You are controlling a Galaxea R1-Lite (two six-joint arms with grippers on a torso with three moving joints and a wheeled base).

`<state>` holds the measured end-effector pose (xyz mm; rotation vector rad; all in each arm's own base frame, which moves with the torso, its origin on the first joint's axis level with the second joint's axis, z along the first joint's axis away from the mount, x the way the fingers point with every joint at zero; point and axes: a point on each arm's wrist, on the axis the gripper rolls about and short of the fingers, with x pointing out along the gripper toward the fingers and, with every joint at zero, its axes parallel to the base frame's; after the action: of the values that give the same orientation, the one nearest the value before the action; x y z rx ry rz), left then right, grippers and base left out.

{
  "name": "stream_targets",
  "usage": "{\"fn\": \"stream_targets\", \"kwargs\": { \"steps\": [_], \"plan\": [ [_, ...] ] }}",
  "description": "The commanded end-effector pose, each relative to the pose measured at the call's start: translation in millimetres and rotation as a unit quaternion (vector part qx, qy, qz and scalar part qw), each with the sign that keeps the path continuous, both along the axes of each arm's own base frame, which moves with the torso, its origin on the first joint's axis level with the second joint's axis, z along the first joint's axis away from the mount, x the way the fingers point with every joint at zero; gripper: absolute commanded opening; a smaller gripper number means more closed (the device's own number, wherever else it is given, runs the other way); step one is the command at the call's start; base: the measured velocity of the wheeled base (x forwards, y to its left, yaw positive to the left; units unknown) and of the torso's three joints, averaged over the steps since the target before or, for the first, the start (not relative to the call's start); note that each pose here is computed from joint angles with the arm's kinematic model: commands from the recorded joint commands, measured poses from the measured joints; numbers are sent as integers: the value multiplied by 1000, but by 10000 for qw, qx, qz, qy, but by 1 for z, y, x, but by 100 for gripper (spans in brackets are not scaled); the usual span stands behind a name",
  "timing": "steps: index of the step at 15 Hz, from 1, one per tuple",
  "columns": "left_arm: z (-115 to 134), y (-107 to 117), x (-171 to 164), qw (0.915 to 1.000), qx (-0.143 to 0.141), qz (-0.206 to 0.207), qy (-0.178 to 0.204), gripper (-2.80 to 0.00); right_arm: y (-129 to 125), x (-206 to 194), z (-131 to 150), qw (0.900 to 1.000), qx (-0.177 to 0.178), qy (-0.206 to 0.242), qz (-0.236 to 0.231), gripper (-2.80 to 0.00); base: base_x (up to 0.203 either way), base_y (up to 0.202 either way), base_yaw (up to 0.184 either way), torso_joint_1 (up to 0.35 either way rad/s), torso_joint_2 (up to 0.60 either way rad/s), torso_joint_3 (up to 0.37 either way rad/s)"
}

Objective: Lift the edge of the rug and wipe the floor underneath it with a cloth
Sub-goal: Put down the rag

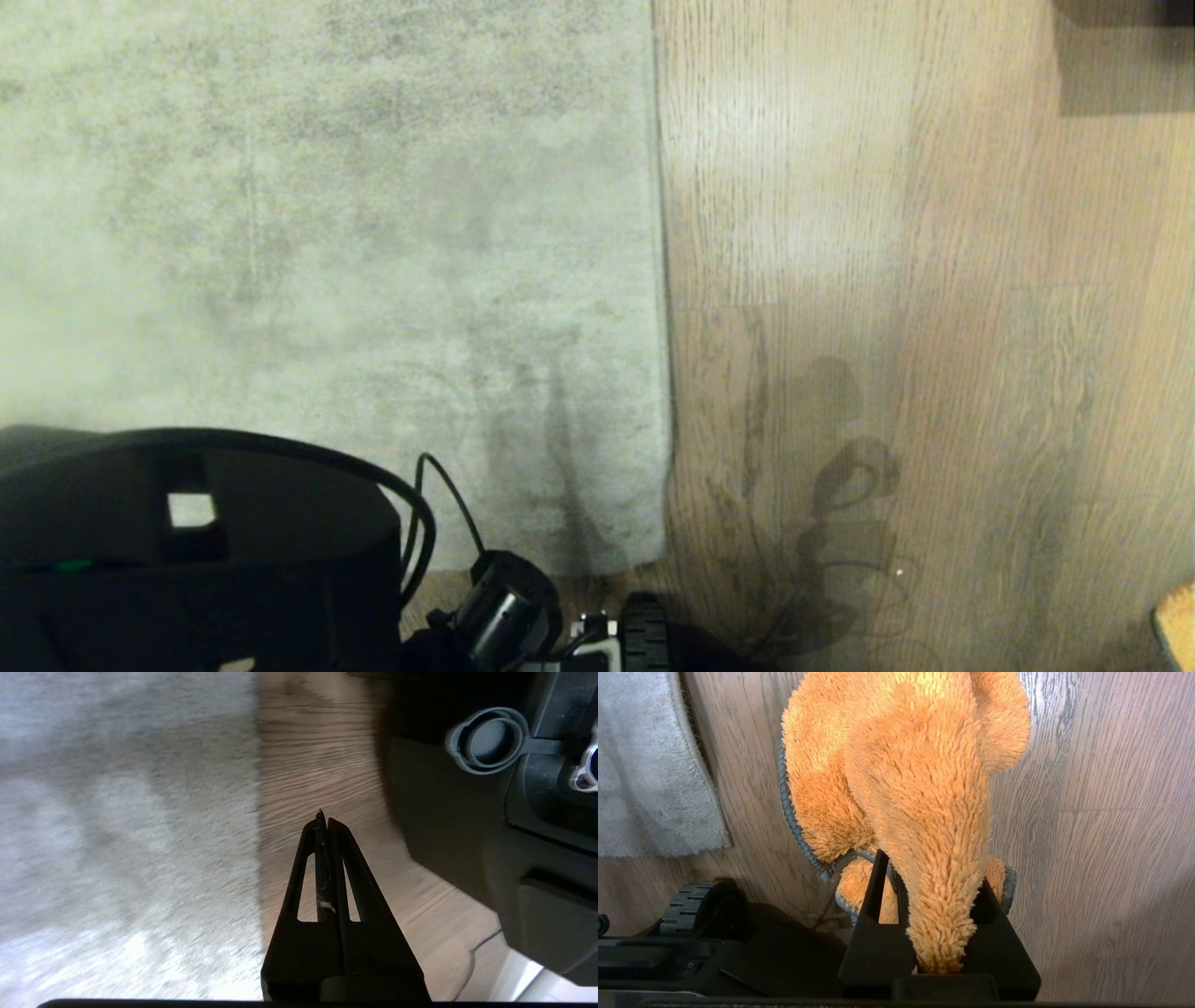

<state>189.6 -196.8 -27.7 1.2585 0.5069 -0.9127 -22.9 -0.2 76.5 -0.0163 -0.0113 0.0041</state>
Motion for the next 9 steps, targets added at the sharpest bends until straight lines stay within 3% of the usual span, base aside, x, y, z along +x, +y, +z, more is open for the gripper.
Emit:
{"fn": "stream_targets", "kwargs": {
  "steps": [1,4,9],
  "plan": [
    [-11,4,3,9998,52,-11,215,-280,0,0,0,10000,-2,3,2,-280,0,0,0,0,0,0],
    [-18,9,7,9984,-20,-97,561,-280,0,0,0,10000,-2,3,2,-280,0,0,0,0,0,0],
    [-7,-2,22,9992,-54,-160,352,-280,0,0,0,10000,-2,3,2,-280,0,0,0,0,0,0]
  ]
}}
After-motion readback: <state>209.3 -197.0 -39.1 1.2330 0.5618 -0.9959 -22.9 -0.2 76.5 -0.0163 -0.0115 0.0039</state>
